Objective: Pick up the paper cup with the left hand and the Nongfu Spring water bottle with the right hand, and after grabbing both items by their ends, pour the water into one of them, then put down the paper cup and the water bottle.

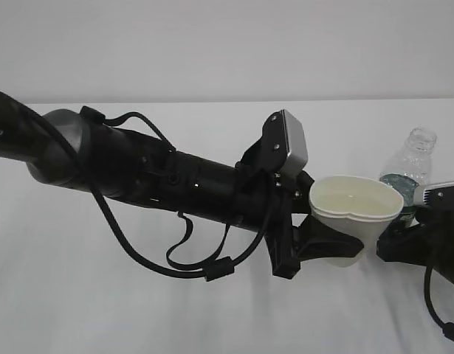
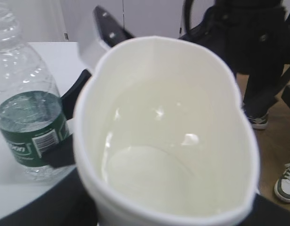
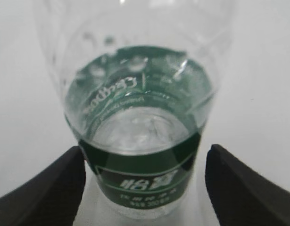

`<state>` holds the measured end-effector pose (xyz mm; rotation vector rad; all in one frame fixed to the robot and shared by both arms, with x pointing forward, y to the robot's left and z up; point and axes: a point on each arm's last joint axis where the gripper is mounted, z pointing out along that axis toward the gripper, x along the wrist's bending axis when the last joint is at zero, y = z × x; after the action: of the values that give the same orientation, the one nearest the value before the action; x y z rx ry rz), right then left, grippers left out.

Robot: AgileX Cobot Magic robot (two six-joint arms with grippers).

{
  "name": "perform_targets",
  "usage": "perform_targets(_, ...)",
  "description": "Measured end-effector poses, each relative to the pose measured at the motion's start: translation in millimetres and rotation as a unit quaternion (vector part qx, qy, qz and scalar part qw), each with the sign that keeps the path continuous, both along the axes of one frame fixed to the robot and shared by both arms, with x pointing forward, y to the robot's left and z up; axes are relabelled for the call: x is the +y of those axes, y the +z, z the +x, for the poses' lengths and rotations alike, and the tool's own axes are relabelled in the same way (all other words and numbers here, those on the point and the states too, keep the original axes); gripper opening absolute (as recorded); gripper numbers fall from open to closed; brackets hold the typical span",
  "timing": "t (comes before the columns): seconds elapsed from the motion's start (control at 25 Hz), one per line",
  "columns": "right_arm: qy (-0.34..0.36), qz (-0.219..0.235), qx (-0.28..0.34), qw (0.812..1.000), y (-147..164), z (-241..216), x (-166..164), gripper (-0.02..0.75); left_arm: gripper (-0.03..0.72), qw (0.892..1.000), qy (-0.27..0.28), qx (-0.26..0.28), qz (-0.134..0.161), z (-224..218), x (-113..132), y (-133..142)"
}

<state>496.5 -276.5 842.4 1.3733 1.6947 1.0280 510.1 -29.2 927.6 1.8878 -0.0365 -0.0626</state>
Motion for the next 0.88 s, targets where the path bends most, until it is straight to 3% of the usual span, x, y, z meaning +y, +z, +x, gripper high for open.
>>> perform_targets(0.68,-0.026,-0.001,0.011,1.000,23,-49,-7,0.593,0.396,0.997,0.074,0.004,-0.013,40,35,2)
perform_targets(0.88,-0.027,0.019,0.008,0.999,28,-55,-6,0.593,0.396,0.996,0.084,-0.008,-0.015,46,41,3)
